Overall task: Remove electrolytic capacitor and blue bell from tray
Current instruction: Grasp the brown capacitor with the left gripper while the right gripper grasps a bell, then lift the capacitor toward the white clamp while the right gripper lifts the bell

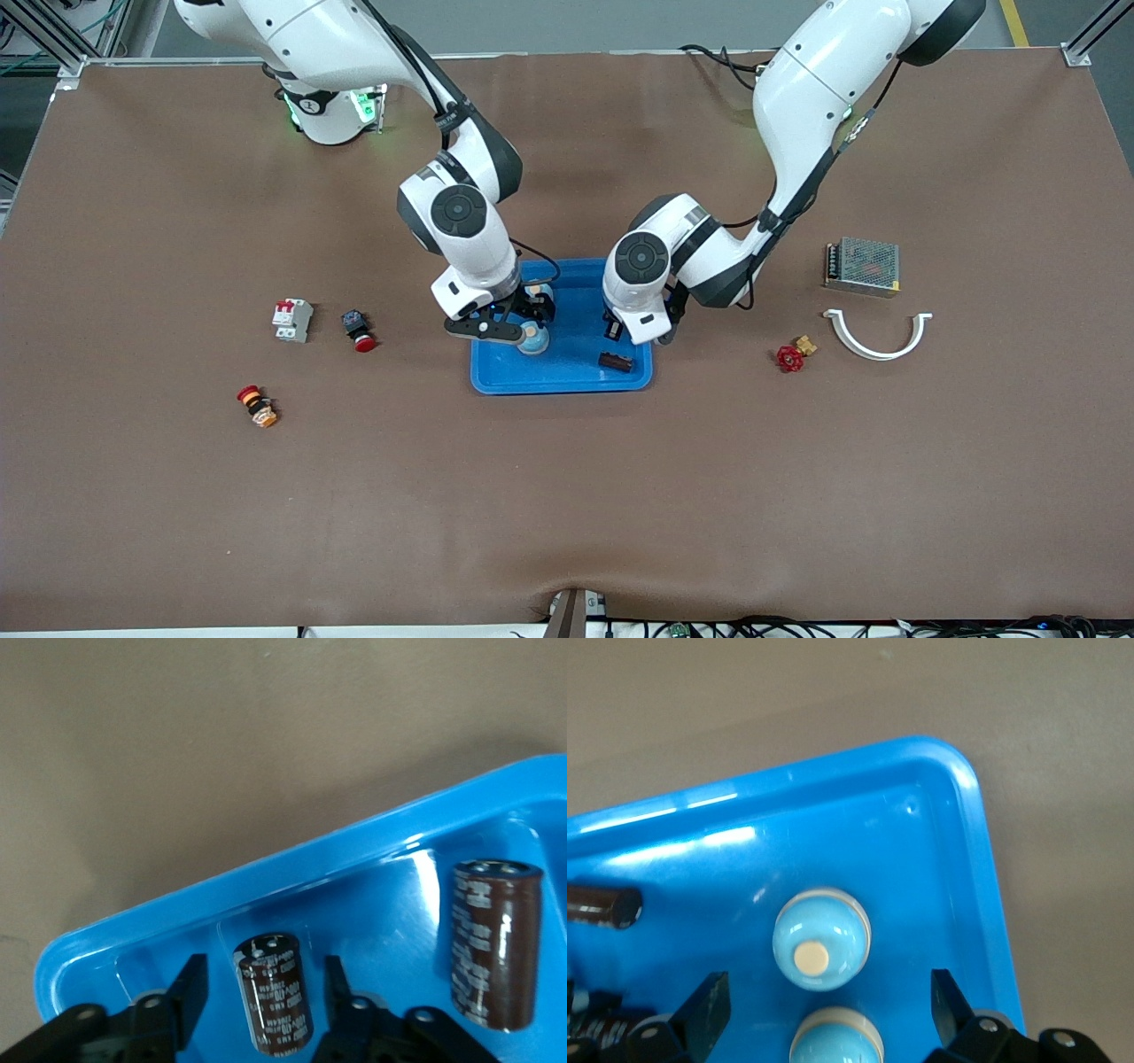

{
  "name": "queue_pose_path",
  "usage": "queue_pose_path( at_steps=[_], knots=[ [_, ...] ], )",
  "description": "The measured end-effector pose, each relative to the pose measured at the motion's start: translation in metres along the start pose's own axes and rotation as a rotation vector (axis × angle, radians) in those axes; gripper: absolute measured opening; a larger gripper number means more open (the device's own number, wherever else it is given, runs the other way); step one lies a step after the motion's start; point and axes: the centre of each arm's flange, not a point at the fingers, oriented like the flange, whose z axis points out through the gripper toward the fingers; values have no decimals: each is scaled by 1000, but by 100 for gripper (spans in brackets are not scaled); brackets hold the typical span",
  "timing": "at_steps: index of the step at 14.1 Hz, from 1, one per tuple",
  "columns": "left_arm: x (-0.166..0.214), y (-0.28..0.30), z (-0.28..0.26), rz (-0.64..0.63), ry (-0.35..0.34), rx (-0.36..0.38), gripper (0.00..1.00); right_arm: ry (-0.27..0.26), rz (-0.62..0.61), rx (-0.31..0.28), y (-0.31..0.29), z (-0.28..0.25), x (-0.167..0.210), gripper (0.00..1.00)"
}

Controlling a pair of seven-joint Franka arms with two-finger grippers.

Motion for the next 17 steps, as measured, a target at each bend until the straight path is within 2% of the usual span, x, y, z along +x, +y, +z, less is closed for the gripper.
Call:
queue_pose_path(
  at_steps=[1, 2, 4, 7, 10, 13, 17],
  knots=[
    [-1, 0, 2, -9, 0, 3, 59, 8, -3, -6, -3, 5, 2, 100],
    [-1, -1, 3, -12, 0, 4, 54, 12, -6, -10, -6, 10, 4, 100],
    [0, 1, 3, -14, -1, 1, 33, 14, -13, -17, -8, 20, 8, 100],
    [6, 9, -6, -23, 0, -20, 34, 22, -35, -35, -8, 36, 8, 100],
    [23, 17, -31, -4, 46, -41, 34, 21, -46, -42, -8, 44, 5, 100],
    [56, 17, -67, 33, 92, -7, 34, 24, -57, -34, -12, 52, 1, 100],
    [123, 16, -104, 96, 124, 55, 34, 27, -63, -25, -11, 68, -2, 100]
  ],
)
